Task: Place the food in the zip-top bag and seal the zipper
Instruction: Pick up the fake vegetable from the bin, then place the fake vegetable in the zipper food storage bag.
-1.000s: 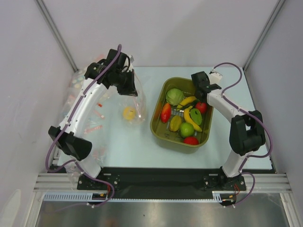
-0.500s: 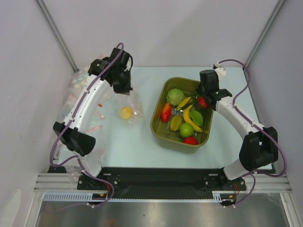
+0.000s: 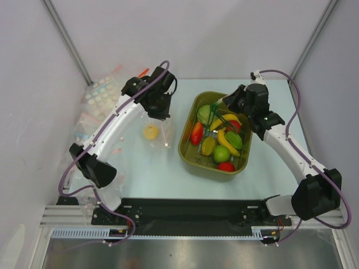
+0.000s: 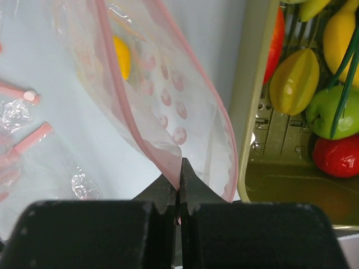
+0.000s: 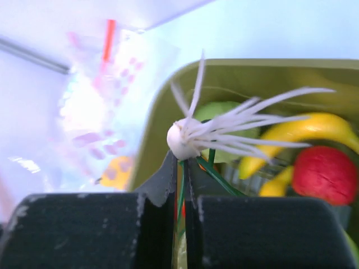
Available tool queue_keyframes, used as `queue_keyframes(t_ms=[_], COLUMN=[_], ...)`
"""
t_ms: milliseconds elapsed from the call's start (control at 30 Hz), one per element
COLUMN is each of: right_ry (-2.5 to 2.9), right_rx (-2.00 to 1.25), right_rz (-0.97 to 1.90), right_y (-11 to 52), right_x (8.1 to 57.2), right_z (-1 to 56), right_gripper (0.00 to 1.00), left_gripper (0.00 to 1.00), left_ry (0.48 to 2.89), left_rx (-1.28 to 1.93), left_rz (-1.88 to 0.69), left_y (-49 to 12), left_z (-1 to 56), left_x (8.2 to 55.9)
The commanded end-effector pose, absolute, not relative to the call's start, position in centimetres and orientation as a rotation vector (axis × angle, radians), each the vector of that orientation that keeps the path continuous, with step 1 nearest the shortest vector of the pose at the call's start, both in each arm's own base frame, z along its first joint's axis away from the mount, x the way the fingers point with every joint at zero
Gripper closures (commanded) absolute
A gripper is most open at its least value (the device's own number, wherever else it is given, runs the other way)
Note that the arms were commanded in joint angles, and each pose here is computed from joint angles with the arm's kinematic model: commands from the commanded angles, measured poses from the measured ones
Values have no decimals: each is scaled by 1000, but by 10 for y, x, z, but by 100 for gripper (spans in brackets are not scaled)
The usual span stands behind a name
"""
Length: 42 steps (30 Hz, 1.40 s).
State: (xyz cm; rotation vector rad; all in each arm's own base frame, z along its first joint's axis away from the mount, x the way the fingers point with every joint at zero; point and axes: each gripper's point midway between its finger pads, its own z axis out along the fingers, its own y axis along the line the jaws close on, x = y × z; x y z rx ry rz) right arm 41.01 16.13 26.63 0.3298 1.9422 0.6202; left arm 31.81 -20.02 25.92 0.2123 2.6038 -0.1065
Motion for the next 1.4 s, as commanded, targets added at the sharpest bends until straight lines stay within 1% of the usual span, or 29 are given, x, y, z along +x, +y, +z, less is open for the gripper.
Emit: queue_keyframes(t_ms=[0,100,233,433,533,733,867,967,1367], right_ry=[1821,1811,1819,1777,1708,1706,1694,1720,1834], right_rx=[168,47,-130,-267,-309,-372,-411,-380,-222], right_rz=[807,926,1160,1495,1568,1717,1783,1795,1743], right_y=[184,197,220,247,251,268,285,296,312], right_x=[392,376,352,322,313,298,291,296,338], right_z=[322,335,348,377,396,405,405,394,342], right_gripper=[100,100,100,100,100,100,100,100,100], left_gripper=[100,100,100,100,100,100,100,100,100], left_ry=[2552,2544,2543,2533,2521,2497,2489,2482,2448], left_rx=[291,312,332,366,376,403,417,413,415], left_rz=[-168,-235,-277,-317,-326,-346,-369,-380,-461], left_y=[-219,-231,-236,-240,-240,-243,-246,-247,-246], left_z=[264,266,264,263,265,270,272,275,291], left_x=[321,320,316,313,313,314,313,312,297])
